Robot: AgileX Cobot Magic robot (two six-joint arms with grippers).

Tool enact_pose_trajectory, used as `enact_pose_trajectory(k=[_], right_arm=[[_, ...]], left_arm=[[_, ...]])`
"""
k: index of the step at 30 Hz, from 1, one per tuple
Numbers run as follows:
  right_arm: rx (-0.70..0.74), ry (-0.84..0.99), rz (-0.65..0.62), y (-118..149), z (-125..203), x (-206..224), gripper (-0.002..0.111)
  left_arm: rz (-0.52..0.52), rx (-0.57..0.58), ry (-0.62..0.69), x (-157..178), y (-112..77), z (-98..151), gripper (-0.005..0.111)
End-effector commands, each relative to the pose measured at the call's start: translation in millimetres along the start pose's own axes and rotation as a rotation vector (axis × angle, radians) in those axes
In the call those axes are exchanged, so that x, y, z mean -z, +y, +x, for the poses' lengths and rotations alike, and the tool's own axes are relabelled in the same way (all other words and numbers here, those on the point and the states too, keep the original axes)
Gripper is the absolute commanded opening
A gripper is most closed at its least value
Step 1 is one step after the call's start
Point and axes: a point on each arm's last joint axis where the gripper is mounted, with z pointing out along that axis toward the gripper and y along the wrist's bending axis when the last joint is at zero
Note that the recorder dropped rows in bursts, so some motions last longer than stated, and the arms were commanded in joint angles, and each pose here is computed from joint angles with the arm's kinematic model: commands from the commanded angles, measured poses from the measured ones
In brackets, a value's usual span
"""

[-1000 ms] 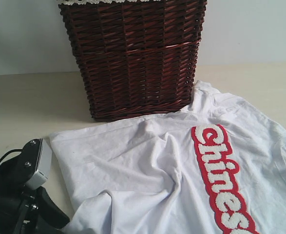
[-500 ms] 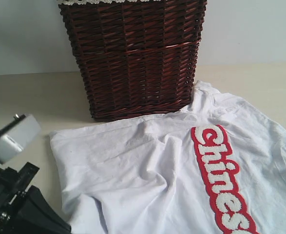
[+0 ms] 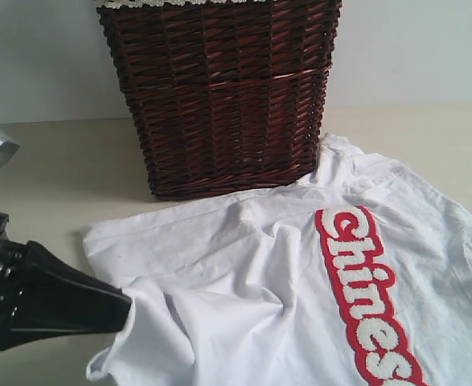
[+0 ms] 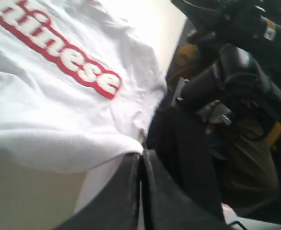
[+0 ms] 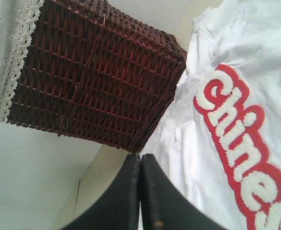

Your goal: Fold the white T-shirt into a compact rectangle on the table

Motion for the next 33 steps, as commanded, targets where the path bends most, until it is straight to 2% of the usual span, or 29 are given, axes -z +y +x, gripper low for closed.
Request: enact_pose_trajectory(k=[1,5,9,12,18,20,23,28,31,33], right_arm=[[0.006,-0.006,-0.008,-1,0,0,0.000],[0.006,-0.006,-0.008,-1,0,0,0.000],[0.006,-0.006,-0.008,-1,0,0,0.000],[0.006,-0.006,-0.008,-1,0,0,0.000],[0.006,-0.006,-0.008,-1,0,0,0.000],[0.006,-0.006,-0.008,-1,0,0,0.000],[0.006,-0.006,-0.008,-1,0,0,0.000],[0.003,-0.054,-0.069,5,-4,0,0.000],[-0.082,-0.062,-0.107,8,-5,1,0.000],[-0.074,-0.079,-0.126,10,-7,1,0.000]], left_arm=[[-0.144,-0.042,-0.007,4,10.0,-4,0.000],[-0.210,-0.106,0.124,5,16.8,8,0.000],[-0.161,-0.059,0.155,2,14.8,19,0.000],[-0.143,-0.010,0.142,-1,15.3,27,0.000],[-0.180,-0.011,0.121,-1,18.7,25,0.000],[-0.179,-0.024,0.123,-1,18.7,25,0.000],[-0.178,-0.103,0.138,-1,19.0,26,0.000],[-0.180,-0.107,0.139,-1,19.2,26,0.000],[-0.180,-0.107,0.139,-1,19.2,26,0.000],[-0.181,-0.114,0.139,-1,19.4,26,0.000]])
